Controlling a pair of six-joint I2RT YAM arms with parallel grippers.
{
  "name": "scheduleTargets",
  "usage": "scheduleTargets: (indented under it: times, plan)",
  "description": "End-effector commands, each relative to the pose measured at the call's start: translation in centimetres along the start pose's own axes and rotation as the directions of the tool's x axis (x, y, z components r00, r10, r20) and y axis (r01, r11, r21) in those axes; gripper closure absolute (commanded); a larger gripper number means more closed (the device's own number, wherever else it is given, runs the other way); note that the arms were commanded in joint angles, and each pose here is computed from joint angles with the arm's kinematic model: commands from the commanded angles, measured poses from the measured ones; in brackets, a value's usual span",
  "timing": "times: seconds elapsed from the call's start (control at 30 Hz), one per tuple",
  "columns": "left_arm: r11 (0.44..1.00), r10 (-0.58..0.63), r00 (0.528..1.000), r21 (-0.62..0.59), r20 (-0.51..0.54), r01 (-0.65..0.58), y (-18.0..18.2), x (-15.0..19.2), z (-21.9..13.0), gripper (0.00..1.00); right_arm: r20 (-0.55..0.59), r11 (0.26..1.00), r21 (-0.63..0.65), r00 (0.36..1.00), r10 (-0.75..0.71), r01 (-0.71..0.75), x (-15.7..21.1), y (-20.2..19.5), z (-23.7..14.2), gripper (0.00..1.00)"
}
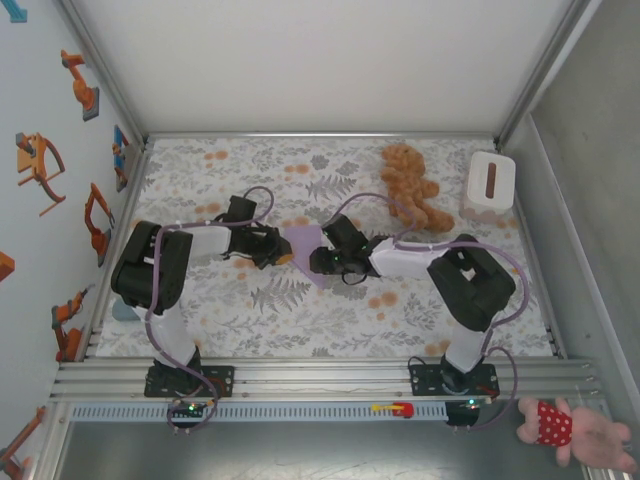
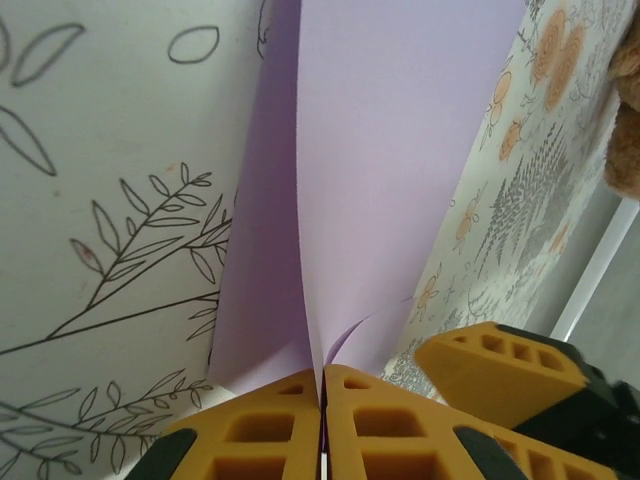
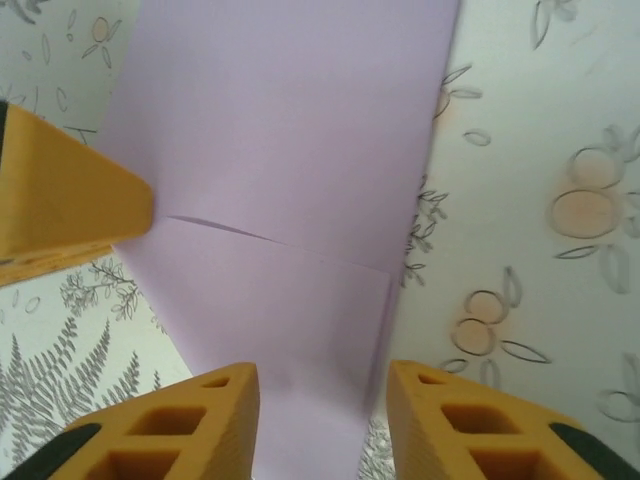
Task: Fold a paper plane with a square sheet of paper (pick it up from the middle)
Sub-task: Fourth fold the wing at the center of the table.
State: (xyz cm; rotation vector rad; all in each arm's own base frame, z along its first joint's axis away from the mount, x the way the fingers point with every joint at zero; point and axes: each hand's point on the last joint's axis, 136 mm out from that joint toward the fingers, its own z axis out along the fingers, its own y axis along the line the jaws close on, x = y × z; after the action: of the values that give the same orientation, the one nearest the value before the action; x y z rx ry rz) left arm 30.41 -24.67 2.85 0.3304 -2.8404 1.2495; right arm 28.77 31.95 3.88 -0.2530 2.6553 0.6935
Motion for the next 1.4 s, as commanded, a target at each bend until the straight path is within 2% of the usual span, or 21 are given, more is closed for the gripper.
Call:
scheduleTargets:
  times: [0.0,0.03,0.1,0.3,0.53,0.7,1.13,1.37]
  plan:
    - [0.999,-0.038,0.998,-0.026,0.057,0.039,-0.7,-0.4,-1.4,0.92,0.080,0.988,0.116,0.991,-0.107,0.097,-2.1,-1.3,-2.5,0.34]
    - [0.998,-0.048,0.996,-0.040,0.069,0.051,-0.8,-0.5,-1.6,0.92,0.090,0.984,0.138,0.988,-0.127,0.114,-2.2,-1.6,-2.9,0.28]
    - [0.996,-0.060,0.994,-0.062,0.087,0.066,-0.8,-0.5,-1.9,0.91,0.104,0.976,0.162,0.981,-0.162,0.144,-2.5,-1.9,-3.6,0.28]
    - [0.985,-0.110,0.990,-0.124,0.086,0.120,-0.4,-0.6,-2.2,0.91,0.130,0.922,0.181,0.921,-0.368,0.343,-2.3,0.6,-4.3,0.38]
    - [0.975,-0.164,0.982,-0.134,0.098,0.176,-0.7,-0.7,-2.1,0.91,0.102,0.844,0.146,0.841,-0.531,0.515,-0.7,4.3,-1.9,0.48]
    - [0.971,-0.187,0.978,-0.134,0.096,0.199,-0.8,-0.6,-1.9,0.91,0.089,0.820,0.156,0.819,-0.567,0.551,-0.5,4.9,-0.3,0.55]
    - [0.969,-0.204,0.974,-0.123,0.098,0.215,-1.1,-0.5,-2.0,0.90,0.075,0.799,0.199,0.804,-0.590,0.568,-0.5,4.5,2.4,0.55]
    - [0.968,-0.207,0.973,-0.123,0.098,0.218,-1.2,-0.4,-2.2,0.90,0.063,0.788,0.222,0.798,-0.599,0.574,-0.2,3.7,3.0,0.59]
